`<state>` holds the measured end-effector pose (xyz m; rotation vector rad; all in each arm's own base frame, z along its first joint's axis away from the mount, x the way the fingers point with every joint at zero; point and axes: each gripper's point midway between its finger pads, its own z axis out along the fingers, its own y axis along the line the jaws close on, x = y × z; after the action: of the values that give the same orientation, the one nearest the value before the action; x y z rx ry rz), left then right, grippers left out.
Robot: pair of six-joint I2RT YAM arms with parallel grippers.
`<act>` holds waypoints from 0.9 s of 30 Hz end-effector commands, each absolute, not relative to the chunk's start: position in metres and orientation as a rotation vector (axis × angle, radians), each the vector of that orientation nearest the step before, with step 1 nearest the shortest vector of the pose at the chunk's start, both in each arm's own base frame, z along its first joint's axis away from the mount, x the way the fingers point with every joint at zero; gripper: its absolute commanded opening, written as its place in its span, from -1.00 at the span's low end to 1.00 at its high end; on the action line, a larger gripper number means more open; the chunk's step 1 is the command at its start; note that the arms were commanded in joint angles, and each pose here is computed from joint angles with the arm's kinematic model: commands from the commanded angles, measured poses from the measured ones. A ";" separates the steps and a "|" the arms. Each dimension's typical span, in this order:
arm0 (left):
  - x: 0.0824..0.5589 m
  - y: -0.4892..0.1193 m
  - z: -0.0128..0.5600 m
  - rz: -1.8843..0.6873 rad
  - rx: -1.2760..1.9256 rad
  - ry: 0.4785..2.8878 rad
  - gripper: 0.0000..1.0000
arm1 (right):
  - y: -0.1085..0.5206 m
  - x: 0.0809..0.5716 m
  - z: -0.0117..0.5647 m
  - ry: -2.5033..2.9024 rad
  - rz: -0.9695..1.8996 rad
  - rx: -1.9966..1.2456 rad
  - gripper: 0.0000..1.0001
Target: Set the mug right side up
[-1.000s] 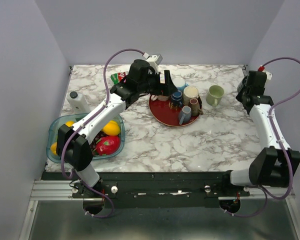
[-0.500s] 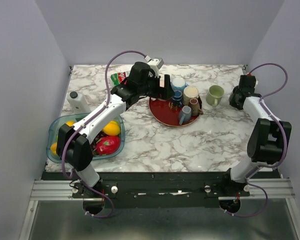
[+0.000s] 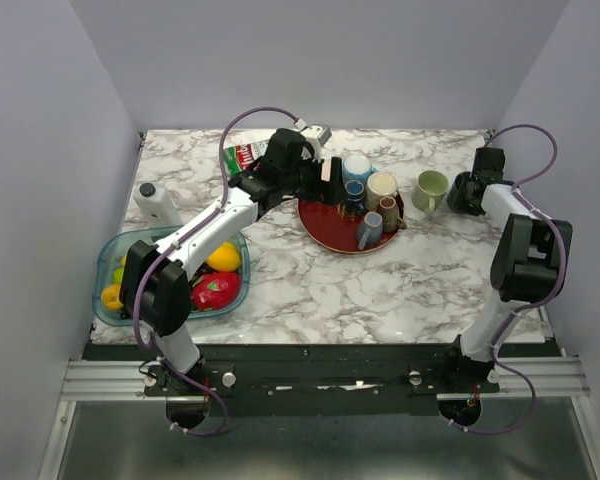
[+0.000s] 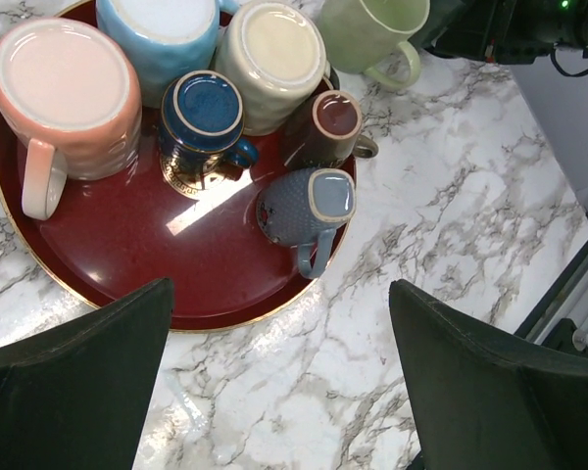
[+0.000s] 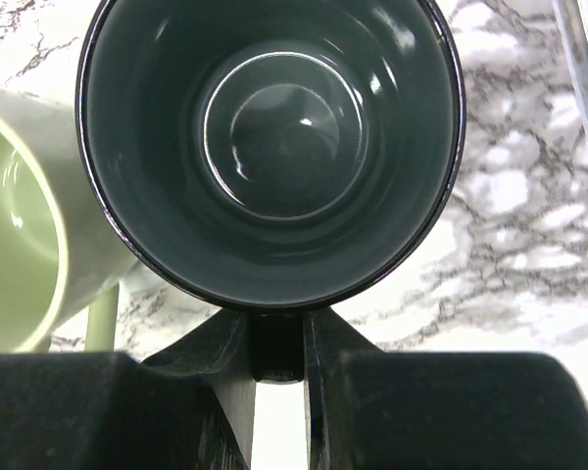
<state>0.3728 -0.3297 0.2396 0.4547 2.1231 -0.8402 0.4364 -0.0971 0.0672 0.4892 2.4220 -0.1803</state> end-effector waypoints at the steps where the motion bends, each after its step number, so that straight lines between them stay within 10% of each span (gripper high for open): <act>1: 0.377 -0.327 0.221 -0.795 0.474 2.157 0.98 | -0.103 0.467 0.080 2.361 -0.166 0.414 -0.99; 5: 0.376 -0.328 0.213 -0.793 0.478 2.182 0.98 | -0.103 0.468 0.076 2.378 -0.167 0.431 -0.96; 12: 0.373 -0.331 0.197 -0.753 0.509 2.220 0.98 | -0.104 0.463 0.078 2.385 -0.177 0.469 0.08; 27: 0.345 -0.387 0.159 -0.688 0.747 2.211 0.98 | -0.081 0.416 0.157 2.273 -0.049 0.724 0.65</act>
<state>0.3411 -0.3700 0.1649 0.6937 2.2448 -0.7230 0.4353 -0.0955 0.1279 0.6454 2.3221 -0.1432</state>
